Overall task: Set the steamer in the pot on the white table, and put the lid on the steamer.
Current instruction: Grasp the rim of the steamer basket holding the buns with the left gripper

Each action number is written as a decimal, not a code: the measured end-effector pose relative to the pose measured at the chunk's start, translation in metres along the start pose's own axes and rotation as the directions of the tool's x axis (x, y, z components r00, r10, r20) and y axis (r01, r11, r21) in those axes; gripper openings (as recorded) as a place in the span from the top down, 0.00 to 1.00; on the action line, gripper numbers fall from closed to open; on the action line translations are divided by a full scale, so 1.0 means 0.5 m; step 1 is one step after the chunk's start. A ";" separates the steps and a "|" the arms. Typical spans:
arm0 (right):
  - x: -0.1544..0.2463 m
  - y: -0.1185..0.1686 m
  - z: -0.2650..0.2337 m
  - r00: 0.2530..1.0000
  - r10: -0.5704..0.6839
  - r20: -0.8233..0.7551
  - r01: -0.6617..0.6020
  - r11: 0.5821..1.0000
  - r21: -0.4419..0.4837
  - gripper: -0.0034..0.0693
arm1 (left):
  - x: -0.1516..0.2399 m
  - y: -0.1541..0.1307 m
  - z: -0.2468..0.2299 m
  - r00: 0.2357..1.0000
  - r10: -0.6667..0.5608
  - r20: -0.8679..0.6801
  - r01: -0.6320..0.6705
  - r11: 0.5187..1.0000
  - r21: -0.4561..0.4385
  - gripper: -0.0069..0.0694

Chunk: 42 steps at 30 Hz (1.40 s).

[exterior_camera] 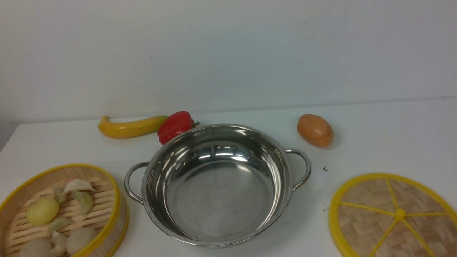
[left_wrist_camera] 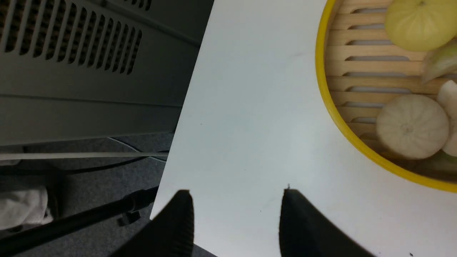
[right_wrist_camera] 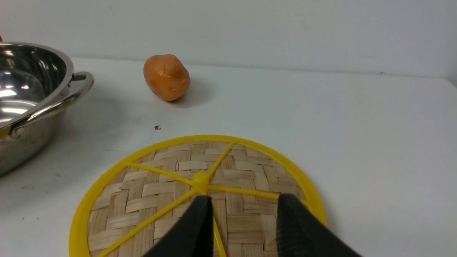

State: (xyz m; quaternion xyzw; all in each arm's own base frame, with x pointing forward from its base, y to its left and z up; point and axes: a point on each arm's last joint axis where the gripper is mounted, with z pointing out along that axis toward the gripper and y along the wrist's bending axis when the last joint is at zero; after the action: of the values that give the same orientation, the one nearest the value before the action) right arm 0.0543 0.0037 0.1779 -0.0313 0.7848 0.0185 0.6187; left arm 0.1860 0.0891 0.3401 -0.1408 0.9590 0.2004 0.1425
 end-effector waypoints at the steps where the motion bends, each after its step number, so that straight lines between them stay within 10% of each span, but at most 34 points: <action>1: 0.000 0.000 0.000 1.000 0.000 0.000 0.000 1.000 0.000 0.62 | -0.003 -0.001 0.004 1.000 0.011 -0.002 -0.011 1.000 0.001 0.50; 11: 0.000 0.000 0.000 1.000 0.000 0.000 0.000 1.000 0.000 0.62 | -0.079 -0.051 0.104 0.944 0.323 0.061 -0.328 0.937 0.116 0.50; 22: 0.000 0.000 0.000 1.000 0.000 0.000 0.000 1.000 0.000 0.62 | -0.109 -0.040 0.170 0.985 0.078 0.155 -0.142 0.876 0.461 0.50; 33: 0.000 0.000 0.000 1.000 0.000 0.000 0.000 1.000 0.000 0.62 | -0.135 0.024 0.266 0.990 0.046 0.135 -0.119 0.788 0.604 0.50; 42: 0.000 0.000 0.000 1.000 0.000 0.000 0.000 1.000 0.000 0.62 | -0.149 0.055 0.272 0.999 -0.040 0.008 0.030 0.847 0.531 0.50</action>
State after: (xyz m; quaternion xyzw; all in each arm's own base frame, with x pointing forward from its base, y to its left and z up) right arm 0.0543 0.0037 0.1779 -0.0313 0.7848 0.0185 0.6187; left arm 0.2752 0.1868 0.2545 -0.1114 0.9730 -0.0736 0.1882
